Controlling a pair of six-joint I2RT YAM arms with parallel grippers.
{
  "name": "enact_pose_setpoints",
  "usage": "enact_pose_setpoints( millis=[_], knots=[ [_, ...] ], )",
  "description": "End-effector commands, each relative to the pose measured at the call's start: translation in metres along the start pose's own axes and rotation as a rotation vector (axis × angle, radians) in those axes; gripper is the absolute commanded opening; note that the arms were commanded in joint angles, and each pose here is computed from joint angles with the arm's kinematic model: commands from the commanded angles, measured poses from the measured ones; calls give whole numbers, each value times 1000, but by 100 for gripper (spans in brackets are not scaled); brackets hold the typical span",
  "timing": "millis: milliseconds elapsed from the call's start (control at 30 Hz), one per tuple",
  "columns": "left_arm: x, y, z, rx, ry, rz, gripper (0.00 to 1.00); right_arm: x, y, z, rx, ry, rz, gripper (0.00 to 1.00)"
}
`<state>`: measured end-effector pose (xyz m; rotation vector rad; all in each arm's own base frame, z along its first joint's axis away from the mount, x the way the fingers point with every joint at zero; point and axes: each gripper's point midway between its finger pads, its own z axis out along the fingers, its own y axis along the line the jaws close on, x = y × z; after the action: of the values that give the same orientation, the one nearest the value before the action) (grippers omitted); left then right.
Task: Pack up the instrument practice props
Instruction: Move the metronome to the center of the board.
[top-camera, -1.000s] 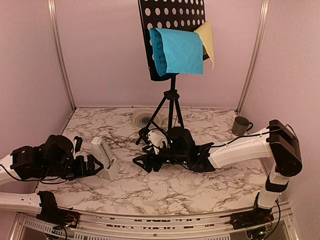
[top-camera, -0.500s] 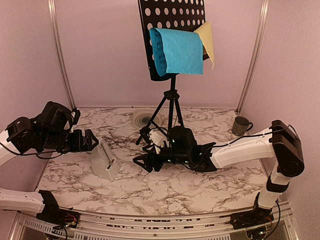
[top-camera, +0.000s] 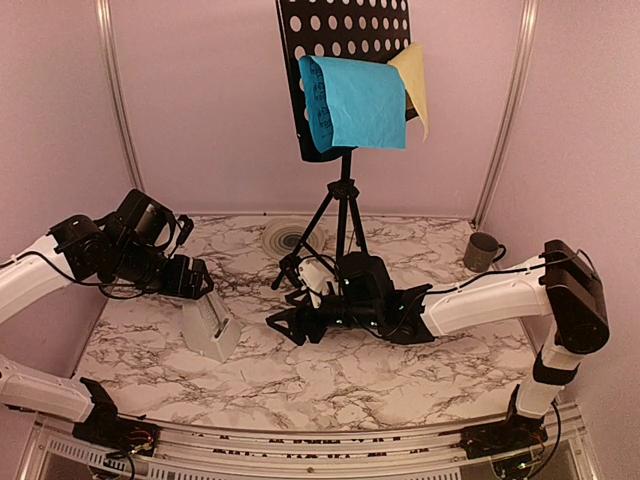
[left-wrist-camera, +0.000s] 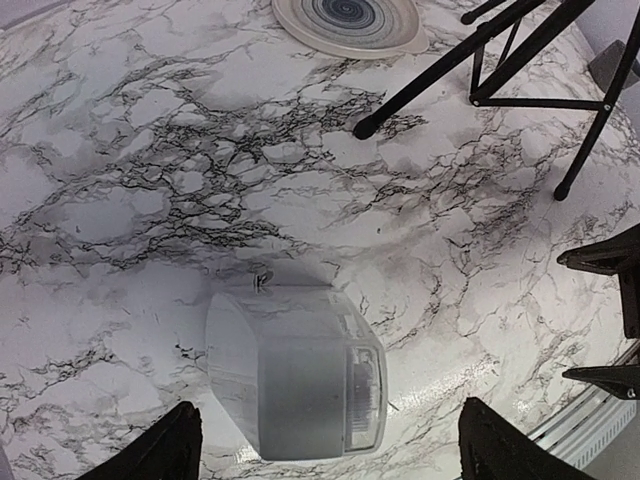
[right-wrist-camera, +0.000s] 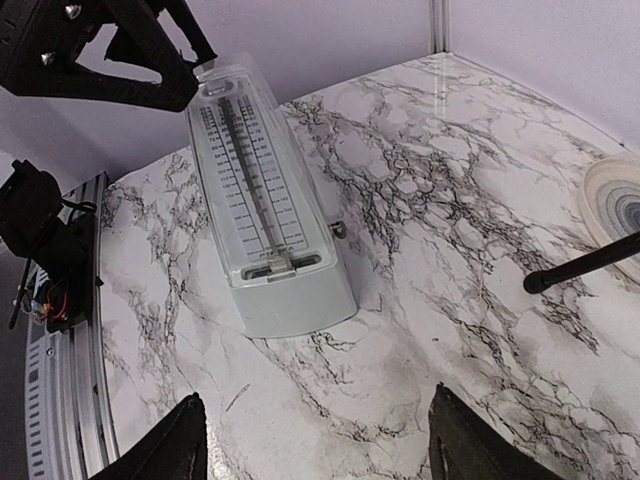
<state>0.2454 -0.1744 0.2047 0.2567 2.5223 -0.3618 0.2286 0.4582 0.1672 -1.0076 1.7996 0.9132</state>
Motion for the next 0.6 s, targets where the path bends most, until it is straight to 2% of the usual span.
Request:
enact_pose_setpoints(
  millis=[0, 233, 333, 467, 567],
  knots=[
    [-11, -1, 14, 36, 34, 41, 86, -18, 1, -6, -2, -35, -4, 73],
    [-5, -3, 31, 54, 121, 46, 84, -18, -2, -9, 12, -39, -1, 73],
    [-3, -2, 37, 40, 159, 50, 76, -18, -1, -9, 12, -41, 1, 73],
    [-1, 4, 39, -1, 200, 46, 59, -17, -2, -9, 13, -38, 3, 73],
    [-2, 8, 34, -25, 202, 46, 58, -17, -1, -8, 10, -38, 5, 73]
  ],
)
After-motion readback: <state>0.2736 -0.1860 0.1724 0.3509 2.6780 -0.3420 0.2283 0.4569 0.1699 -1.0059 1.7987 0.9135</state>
